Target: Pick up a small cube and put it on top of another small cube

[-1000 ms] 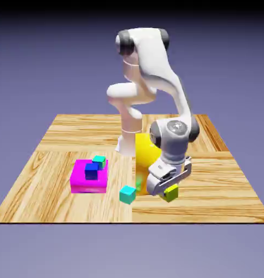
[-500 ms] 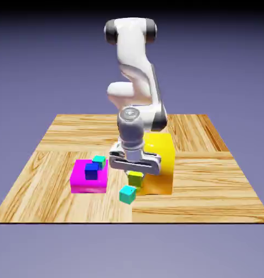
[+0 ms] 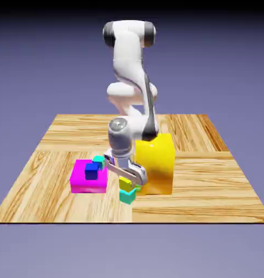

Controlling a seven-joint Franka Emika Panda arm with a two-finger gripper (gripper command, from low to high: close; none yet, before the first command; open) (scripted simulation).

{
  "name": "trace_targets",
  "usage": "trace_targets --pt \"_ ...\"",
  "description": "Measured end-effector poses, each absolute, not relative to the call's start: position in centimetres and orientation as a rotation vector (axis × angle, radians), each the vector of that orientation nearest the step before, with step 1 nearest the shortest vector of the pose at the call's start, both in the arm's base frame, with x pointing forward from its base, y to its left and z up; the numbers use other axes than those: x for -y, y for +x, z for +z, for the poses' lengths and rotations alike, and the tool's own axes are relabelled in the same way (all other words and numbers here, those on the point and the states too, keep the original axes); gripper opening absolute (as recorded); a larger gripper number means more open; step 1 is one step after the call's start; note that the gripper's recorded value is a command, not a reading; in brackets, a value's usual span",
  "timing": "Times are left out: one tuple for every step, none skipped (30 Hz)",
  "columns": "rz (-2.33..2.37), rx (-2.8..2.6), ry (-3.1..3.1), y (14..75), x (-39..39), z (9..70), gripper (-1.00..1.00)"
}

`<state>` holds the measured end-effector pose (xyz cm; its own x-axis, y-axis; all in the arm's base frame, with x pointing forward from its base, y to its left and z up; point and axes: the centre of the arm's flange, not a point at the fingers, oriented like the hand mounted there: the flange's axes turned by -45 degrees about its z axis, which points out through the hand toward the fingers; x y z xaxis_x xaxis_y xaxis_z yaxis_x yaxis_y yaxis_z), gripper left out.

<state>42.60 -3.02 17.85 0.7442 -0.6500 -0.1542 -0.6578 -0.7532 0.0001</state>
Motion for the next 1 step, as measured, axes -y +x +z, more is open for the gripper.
trace_targets --pt "0.224 -1.082 -2.883 42.60 3.02 17.85 1.00"
